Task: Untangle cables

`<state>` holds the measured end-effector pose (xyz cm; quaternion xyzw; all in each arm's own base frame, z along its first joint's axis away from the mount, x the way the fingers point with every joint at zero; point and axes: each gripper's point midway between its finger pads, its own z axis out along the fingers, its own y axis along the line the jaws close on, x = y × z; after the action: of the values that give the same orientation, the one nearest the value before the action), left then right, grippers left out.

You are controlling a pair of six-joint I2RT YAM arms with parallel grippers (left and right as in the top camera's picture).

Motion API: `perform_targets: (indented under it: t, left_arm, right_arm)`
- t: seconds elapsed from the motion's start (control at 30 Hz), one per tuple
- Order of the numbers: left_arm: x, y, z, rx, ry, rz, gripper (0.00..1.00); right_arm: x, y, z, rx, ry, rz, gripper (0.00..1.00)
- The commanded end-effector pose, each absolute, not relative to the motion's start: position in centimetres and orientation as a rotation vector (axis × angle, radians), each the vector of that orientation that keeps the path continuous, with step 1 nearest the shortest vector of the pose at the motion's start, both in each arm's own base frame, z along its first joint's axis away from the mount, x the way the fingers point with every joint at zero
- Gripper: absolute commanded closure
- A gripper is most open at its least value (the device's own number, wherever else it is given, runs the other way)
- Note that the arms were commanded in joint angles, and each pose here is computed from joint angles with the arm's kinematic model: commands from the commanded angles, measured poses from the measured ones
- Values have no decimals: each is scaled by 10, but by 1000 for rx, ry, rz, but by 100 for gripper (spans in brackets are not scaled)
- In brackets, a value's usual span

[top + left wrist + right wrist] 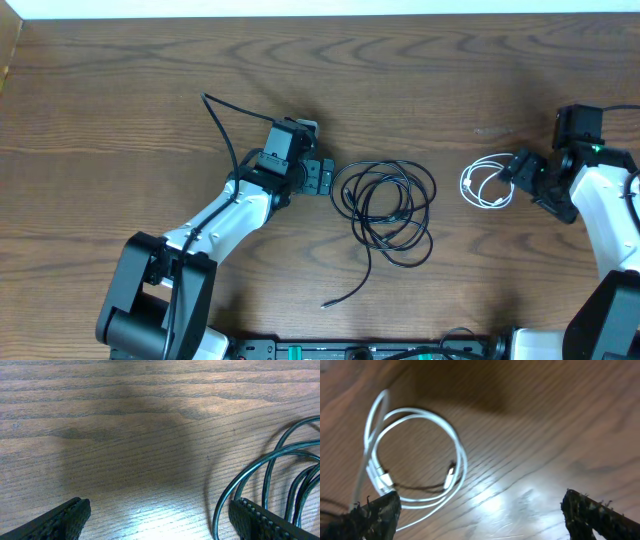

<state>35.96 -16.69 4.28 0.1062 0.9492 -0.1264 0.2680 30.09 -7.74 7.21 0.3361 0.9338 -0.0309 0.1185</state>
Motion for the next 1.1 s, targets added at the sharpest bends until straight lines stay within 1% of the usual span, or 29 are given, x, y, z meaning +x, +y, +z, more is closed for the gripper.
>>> perform_targets:
  t: [0.0, 0.13, 0.27, 0.4, 0.53, 0.63, 0.7, 0.9, 1.07]
  left_arm:
    - [358, -164, 38, 286, 2573, -315, 7]
    - [358, -164, 38, 286, 2573, -315, 6]
    - [358, -164, 38, 286, 2574, -315, 7]
    - [358, -164, 38, 286, 2574, -315, 6]
    - [358, -164, 38, 286, 2573, -315, 6]
    - [358, -164, 38, 286, 2573, -315, 6]
    - [358, -164, 38, 286, 2573, -315, 6]
    - [358, -164, 38, 286, 2573, -315, 7]
    - [358, -164, 38, 286, 2573, -315, 7]
  right_arm:
    - [302, -88, 77, 973, 2709, -184, 1]
    - [301, -88, 77, 966, 2716, -192, 1]
    - [289, -85, 74, 945, 2779, -203, 1]
    - [305, -87, 81, 938, 2711, -158, 1]
    - [324, -87, 110, 914, 2628, -92, 1]
    - [339, -67, 130, 718, 2617, 62, 1]
    - [344, -53, 135, 593, 2625, 140, 1]
    - [340, -20, 120, 317, 2702, 142, 1]
    - [348, 4, 107, 194, 2683, 117, 1]
